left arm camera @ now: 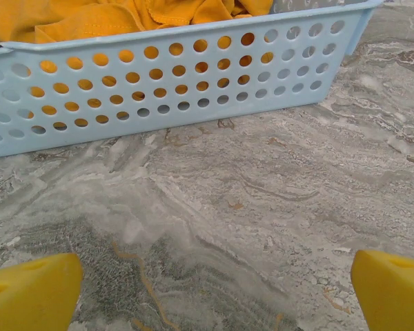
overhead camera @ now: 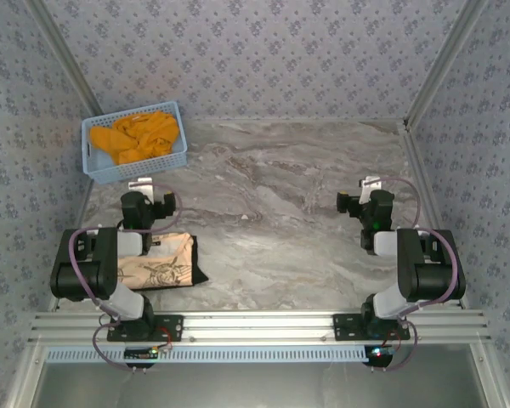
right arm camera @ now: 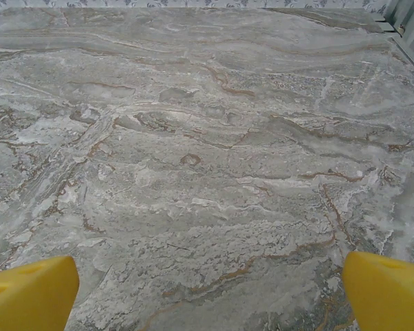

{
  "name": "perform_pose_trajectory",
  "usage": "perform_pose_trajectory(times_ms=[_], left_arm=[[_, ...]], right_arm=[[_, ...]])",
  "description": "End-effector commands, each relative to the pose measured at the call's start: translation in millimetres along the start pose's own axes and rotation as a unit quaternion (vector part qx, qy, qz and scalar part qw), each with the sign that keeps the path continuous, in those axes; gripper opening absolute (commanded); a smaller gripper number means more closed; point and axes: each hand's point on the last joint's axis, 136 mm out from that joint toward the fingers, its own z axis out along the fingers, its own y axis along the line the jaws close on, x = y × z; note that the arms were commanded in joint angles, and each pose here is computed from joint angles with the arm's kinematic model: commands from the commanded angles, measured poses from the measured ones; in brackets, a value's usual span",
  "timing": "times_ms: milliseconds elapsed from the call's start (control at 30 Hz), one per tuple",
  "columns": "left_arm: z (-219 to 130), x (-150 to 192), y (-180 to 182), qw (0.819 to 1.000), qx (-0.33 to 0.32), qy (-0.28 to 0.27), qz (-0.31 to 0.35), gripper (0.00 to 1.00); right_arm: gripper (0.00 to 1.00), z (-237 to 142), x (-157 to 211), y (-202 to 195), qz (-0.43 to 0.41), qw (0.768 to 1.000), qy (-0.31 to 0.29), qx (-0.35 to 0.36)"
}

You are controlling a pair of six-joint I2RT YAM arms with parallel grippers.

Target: Fold the inside-out t-shirt

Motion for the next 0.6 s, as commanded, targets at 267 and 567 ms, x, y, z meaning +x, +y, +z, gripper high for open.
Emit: perform_pose_trajectory(times_ms=[267, 567], left_arm=[[1.4, -10.9, -1.5, 1.0, 0.008, -0.016, -0.005, 1.0], [1.5, -9.9, -1.5, 1.0, 0.009, -0.015, -0.005, 1.0]], right_arm=[[1.0, 0.7, -2.2, -2.8, 0.005, 1.0, -0.006, 0.007], [1.0, 0.7, -2.4, -3.0, 0.006, 1.0, -0.006, 0.006]])
